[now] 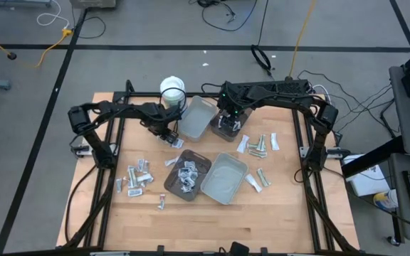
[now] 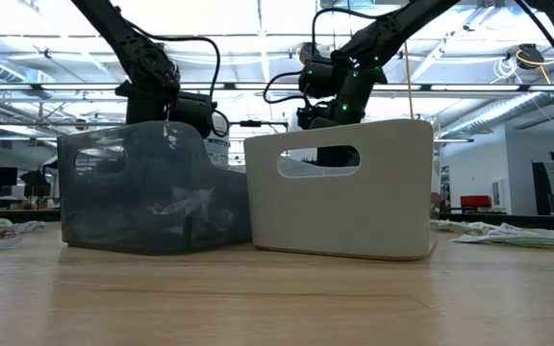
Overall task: Pick & Place First Aid Supplies
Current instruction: Put the black towelette pack into the top black bin
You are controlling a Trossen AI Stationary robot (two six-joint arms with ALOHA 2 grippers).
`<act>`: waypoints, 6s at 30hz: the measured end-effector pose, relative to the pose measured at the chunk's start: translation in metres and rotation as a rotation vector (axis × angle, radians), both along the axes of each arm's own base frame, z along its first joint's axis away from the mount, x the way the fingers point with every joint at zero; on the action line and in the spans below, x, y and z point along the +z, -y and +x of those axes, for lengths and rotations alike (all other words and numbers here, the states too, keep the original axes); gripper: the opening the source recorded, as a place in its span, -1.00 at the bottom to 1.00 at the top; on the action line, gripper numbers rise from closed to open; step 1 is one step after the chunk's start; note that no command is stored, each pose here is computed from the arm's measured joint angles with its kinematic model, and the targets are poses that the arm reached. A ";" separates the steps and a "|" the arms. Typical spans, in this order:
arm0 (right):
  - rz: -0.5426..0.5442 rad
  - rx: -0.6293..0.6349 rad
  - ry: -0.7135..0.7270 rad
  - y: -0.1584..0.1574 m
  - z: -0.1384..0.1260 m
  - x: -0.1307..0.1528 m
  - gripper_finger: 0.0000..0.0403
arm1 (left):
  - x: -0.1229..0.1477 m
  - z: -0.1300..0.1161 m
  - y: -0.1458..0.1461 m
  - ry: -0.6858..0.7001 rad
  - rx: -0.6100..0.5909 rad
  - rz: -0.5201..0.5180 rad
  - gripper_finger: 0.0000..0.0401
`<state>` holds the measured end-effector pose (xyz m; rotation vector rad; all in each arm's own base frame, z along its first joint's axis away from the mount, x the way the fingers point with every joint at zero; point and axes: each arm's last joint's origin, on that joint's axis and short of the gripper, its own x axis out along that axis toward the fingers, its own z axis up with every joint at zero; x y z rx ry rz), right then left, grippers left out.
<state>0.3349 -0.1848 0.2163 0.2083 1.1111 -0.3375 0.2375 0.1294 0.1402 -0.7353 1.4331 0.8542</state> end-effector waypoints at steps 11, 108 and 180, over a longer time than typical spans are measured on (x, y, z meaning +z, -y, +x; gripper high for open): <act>-0.010 0.023 -0.004 0.000 0.000 0.000 0.38 | 0.004 -0.003 0.002 0.010 0.046 -0.016 -0.93; 0.037 0.661 0.589 -0.108 0.036 0.082 -0.99 | 0.135 0.048 0.061 1.200 -0.382 -0.036 -0.85; -0.056 0.010 -0.068 -0.007 -0.006 0.008 -0.01 | 0.127 0.040 0.046 1.123 -0.221 -0.101 -0.08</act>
